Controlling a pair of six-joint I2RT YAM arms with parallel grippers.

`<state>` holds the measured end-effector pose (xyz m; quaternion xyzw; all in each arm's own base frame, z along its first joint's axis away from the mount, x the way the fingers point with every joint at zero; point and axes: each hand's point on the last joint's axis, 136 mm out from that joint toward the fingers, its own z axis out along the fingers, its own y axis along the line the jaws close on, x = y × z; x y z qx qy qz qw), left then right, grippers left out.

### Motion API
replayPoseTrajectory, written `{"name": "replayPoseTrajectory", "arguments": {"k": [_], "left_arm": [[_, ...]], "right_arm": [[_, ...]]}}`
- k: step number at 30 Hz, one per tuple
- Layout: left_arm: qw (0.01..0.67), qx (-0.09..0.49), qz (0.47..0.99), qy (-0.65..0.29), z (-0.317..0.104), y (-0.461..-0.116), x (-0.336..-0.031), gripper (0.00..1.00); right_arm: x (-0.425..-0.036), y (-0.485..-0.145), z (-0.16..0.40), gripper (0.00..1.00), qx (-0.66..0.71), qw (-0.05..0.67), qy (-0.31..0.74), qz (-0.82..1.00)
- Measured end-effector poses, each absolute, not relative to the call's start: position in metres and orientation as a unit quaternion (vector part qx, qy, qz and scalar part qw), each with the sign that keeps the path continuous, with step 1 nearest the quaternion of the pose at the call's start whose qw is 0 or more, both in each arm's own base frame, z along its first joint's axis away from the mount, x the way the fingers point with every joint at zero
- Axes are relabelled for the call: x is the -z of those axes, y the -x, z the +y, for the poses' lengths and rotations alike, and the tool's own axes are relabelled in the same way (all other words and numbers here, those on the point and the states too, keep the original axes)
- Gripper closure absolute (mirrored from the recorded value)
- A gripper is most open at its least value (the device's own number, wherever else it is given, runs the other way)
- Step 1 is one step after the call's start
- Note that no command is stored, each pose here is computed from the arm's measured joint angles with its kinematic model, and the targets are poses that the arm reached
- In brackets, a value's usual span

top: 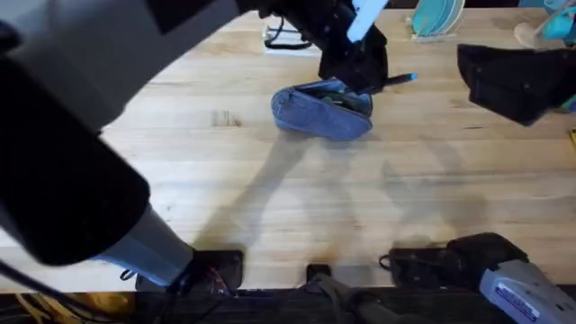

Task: Unzip the bag, pick up the pens from the table one at a time and place them inside, then zip the bag closed.

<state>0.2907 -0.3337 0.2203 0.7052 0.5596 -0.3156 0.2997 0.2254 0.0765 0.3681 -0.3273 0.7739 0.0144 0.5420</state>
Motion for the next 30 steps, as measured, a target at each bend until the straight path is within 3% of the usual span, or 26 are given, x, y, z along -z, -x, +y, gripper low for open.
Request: {"name": "replayPoseTrajectory", "arguments": {"k": [7, 21, 30], "left_arm": [[0.275, 0.316, 0.572, -0.705, -0.339, -0.298, -0.192, 0.958], [0.195, 0.188, 0.647, -0.712, -0.305, -0.329, -0.123, 0.958], [0.16, 0.156, 0.669, -0.709, -0.289, -0.338, -0.098, 0.958]], "right_arm": [[-0.368, -0.225, 0.077, 0.007, -0.014, 0.542, 0.327, 0.774], [-0.368, -0.225, 0.076, 0.007, -0.014, 0.542, 0.327, 0.774], [-0.368, -0.226, 0.076, 0.007, -0.013, 0.542, 0.327, 0.774]]}}
